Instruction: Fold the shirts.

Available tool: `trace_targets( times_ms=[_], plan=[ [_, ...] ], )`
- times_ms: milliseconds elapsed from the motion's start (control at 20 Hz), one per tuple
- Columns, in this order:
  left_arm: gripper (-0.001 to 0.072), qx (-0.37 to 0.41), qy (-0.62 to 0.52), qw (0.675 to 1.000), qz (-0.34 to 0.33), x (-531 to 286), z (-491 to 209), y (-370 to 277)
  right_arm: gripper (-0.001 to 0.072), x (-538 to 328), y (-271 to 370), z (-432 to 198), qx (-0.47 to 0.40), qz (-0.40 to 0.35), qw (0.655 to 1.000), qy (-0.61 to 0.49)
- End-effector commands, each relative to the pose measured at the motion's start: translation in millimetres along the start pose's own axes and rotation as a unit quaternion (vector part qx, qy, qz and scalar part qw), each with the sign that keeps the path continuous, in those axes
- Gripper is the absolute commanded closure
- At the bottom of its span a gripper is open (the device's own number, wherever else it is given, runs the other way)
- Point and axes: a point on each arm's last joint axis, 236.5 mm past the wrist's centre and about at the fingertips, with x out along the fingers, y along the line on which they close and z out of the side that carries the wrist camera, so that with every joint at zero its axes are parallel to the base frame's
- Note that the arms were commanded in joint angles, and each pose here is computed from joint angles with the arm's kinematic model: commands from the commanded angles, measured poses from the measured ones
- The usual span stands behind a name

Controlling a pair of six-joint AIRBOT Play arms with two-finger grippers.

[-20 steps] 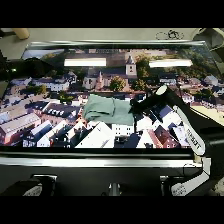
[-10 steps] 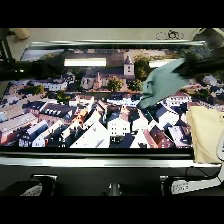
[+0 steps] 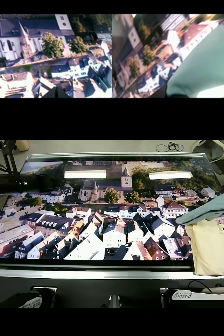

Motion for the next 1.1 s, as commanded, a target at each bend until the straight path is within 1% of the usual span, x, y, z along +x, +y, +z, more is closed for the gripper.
trace_targets(
  times_ms=[0,50,150,250,350,450,550,650,750,800,900,1000,1050],
  plan=[
    [0.0681,0.000,0.001,1.000,0.000,0,0,0,0.0688,-45,-48,19,0.041,-0.048,0.996,-0.060],
    [0.0680,0.000,0.001,1.000,0.000,0,0,0,0.0689,-58,-59,24,0.052,-0.066,0.993,-0.083],
    [0.0680,0.002,0.000,1.000,0.000,0,0,0,0.0689,-70,-66,30,0.066,-0.075,0.989,-0.107],
    [0.0680,0.002,0.000,1.000,0.000,0,0,0,0.0689,-69,-76,12,0.074,-0.098,0.990,-0.070],
    [0.0680,0.007,0.000,1.000,0.000,0,0,0,0.0689,-74,-109,-14,0.097,-0.172,0.980,-0.022],
    [0.0680,0.009,0.000,1.000,0.000,0,0,0,0.0688,-86,-143,-38,0.126,-0.247,0.961,0.012],
    [0.0680,0.010,0.000,1.000,0.000,0,0,0,0.0689,-94,-172,-61,0.154,-0.307,0.939,0.032],
    [0.0680,0.009,0.000,1.000,0.000,0,0,0,0.0689,-88,-203,-103,0.179,-0.351,0.915,0.090],
    [0.0680,0.010,0.000,1.000,0.000,0,0,0,0.0689,-71,-230,-153,0.204,-0.372,0.890,0.166],
    [0.0680,0.009,0.000,1.000,0.000,0,0,0,0.0689,-58,-241,-170,0.211,-0.372,0.884,0.187],
    [0.0680,0.007,0.000,1.000,-0.004,0,0,-2,0.0688,-36,-260,-185,0.211,-0.370,0.883,0.197],
    [0.0680,0.003,-0.002,1.000,-0.012,0,1,-5,0.0687,-29,-272,-187,0.205,-0.378,0.883,0.190],
    [0.0680,0.002,-0.002,1.000,-0.013,0,1,-6,0.0648,-30,-276,-184,0.200,-0.386,0.882,0.184]
  ],
)
